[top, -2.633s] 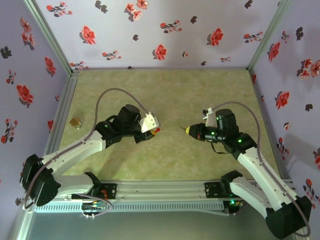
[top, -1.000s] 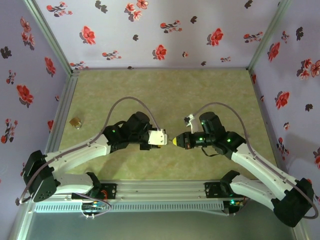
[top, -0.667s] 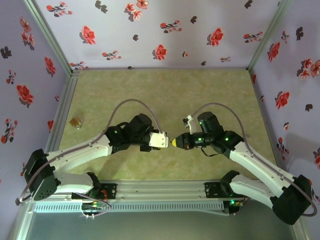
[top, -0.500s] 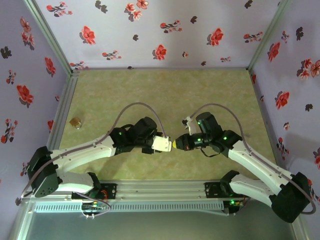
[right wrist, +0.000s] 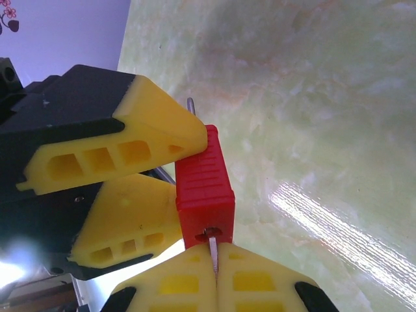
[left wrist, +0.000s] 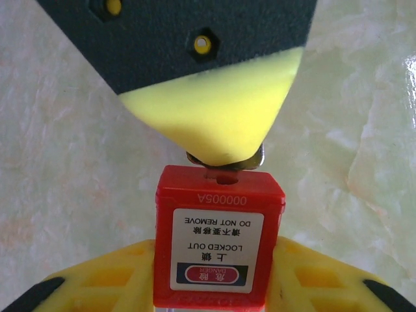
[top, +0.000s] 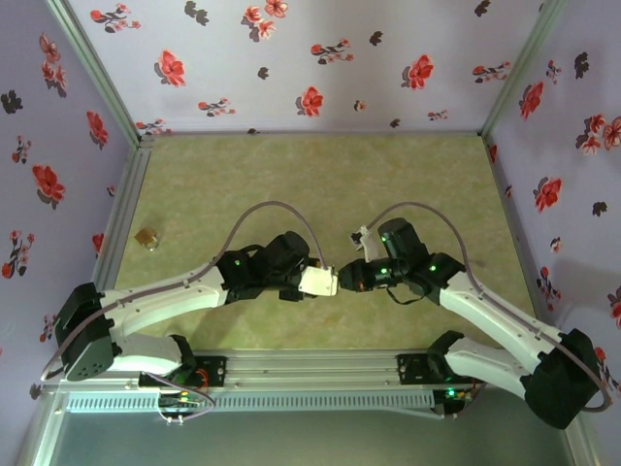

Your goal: Unlock with the key

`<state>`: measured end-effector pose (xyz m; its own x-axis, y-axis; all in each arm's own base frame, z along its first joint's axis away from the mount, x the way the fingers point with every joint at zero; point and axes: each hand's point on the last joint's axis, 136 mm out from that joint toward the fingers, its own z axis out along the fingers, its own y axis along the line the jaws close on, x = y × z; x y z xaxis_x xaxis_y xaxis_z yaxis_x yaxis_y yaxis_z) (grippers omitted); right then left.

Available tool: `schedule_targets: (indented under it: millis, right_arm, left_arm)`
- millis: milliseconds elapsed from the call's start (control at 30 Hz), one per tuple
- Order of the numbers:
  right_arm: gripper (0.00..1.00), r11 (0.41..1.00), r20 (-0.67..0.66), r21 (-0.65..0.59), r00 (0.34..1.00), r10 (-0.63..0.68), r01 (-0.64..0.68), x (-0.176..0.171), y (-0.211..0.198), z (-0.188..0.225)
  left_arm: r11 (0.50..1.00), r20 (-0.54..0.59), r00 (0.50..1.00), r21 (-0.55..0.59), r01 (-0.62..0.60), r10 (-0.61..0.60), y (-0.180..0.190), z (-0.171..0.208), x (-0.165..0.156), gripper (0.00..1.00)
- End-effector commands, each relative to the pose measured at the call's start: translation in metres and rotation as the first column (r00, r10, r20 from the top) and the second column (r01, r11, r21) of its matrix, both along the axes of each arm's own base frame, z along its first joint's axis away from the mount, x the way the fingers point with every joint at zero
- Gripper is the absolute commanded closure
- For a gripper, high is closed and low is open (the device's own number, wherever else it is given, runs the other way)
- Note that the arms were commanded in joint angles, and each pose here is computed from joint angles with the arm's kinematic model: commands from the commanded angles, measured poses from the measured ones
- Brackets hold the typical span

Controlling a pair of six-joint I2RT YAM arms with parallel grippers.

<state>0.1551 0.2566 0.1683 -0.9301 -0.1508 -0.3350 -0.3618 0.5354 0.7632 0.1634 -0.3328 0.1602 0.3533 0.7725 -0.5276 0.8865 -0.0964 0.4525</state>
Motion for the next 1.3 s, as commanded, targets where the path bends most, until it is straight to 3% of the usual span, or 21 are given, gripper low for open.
schedule_targets:
  millis: [0, 200, 367, 567, 700, 867, 1133, 1267]
  right_arm:
    - [1.00, 0.996, 0.010, 0.066, 0.998, -0.058, 0.058, 0.013, 0.009, 0.007]
    - [1.00, 0.939, -0.191, 0.169, 0.944, -0.268, 0.301, 0.033, 0.005, 0.024]
    - [1.00, 0.844, -0.428, 0.243, 0.834, -0.349, 0.478, 0.046, -0.002, 0.024]
    - [1.00, 0.800, -0.531, 0.211, 0.753, -0.389, 0.562, 0.051, -0.010, 0.011]
    - [0.99, 0.792, -0.539, 0.201, 0.740, -0.402, 0.577, 0.051, -0.014, 0.009]
    - [0.61, 0.804, -0.482, 0.112, 0.740, -0.470, 0.583, 0.047, -0.036, 0.000]
    - [0.40, 0.794, -0.377, 0.019, 0.740, -0.557, 0.608, 0.038, -0.081, -0.003]
    - [0.35, 0.844, -0.254, 0.027, 0.820, -0.513, 0.536, 0.033, -0.085, -0.002]
  left_arm:
    - [0.951, 0.072, 0.994, -0.292, 0.098, -0.081, -0.050, 0.057, -0.016, 1.00]
    - [0.955, 0.270, 0.961, -0.295, 0.016, 0.068, -0.049, 0.033, 0.007, 1.00]
    - [0.951, 0.353, 0.925, -0.307, -0.024, 0.138, -0.047, 0.015, 0.019, 1.00]
    - [0.953, 0.365, 0.919, -0.302, -0.036, 0.151, -0.051, 0.004, 0.022, 1.00]
    - [0.945, 0.347, 0.924, -0.323, -0.047, 0.164, -0.050, 0.005, 0.021, 1.00]
    - [0.951, 0.271, 0.953, -0.305, -0.045, 0.132, -0.046, 0.000, 0.012, 1.00]
    - [0.959, 0.095, 0.986, -0.264, -0.106, 0.135, -0.030, -0.006, 0.013, 1.00]
    - [0.965, -0.015, 0.994, -0.241, -0.105, 0.105, -0.026, -0.006, 0.008, 1.00]
